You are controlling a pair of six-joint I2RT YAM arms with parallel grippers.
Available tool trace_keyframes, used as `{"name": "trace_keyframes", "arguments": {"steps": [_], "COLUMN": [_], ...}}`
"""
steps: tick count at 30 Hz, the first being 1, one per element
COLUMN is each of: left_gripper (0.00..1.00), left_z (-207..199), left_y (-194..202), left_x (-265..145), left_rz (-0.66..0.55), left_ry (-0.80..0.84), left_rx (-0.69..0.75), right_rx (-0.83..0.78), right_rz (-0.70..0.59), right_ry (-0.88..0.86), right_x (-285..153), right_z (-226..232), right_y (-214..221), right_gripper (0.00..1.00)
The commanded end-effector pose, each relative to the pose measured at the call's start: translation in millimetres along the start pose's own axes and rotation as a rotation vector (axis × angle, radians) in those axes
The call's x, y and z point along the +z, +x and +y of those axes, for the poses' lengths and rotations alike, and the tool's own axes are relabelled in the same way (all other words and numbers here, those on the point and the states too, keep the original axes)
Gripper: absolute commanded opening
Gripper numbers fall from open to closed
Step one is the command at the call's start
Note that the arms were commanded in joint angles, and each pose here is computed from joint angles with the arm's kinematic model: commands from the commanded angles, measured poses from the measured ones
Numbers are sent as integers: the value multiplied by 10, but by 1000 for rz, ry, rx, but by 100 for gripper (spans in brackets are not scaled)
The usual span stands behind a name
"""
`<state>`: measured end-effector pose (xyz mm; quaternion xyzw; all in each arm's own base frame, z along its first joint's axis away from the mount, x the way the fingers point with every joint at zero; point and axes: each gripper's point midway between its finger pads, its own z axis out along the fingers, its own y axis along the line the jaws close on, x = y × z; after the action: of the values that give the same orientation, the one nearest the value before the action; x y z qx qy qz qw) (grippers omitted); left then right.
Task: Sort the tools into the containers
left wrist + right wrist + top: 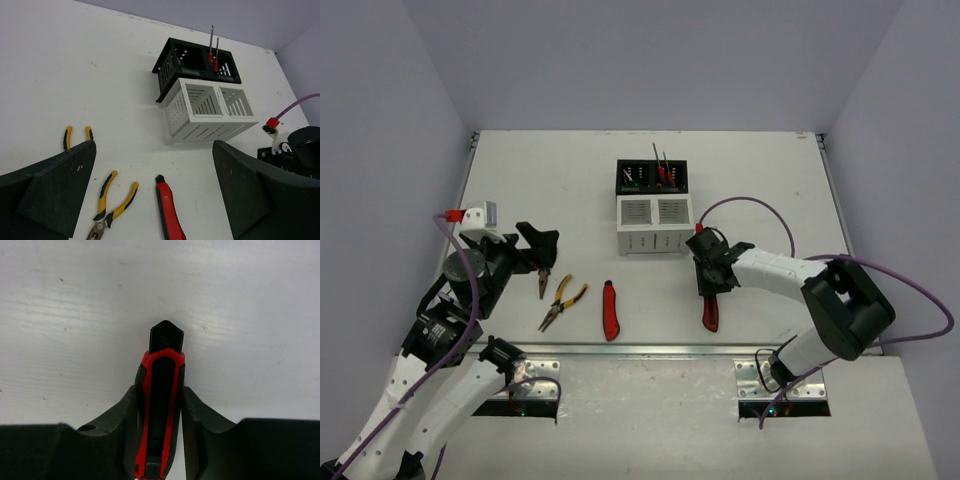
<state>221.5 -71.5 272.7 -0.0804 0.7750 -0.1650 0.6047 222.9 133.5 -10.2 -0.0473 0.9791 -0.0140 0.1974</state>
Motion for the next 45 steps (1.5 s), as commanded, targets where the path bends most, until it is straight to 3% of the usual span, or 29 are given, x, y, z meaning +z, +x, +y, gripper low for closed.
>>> {"name": "trace_keyframes", "arguments": {"steps": [1, 7, 21, 31, 36, 45], "left_gripper": [100, 100, 100, 100, 100, 100], "left_z": [-85, -75, -70, -84, -78, -68], "left_y": [-115, -125, -76, 35, 98, 125], "left_x": [-14, -14, 38, 143, 203, 237], "left_rz": [-44, -47, -24, 27, 55, 69], "left_ry": [35, 29, 18, 13, 2, -8], "left_rx": [-7, -9, -2, 17, 27, 33], "right_rx": [54, 147, 23, -57, -66, -60], "right_rz": [-75, -240, -997, -1298, -1313, -1289], "right_ry": [29, -10, -380, -375, -328, -261], "right_x": [-175, -513, -2286, -2213, -2019, -1577], "right_z": [-137, -233, 431, 637, 637, 534], "right_y": [-116, -482, -2517, -3089, -3247, -3034], "right_gripper": [13, 1, 0, 0, 0, 0]}}
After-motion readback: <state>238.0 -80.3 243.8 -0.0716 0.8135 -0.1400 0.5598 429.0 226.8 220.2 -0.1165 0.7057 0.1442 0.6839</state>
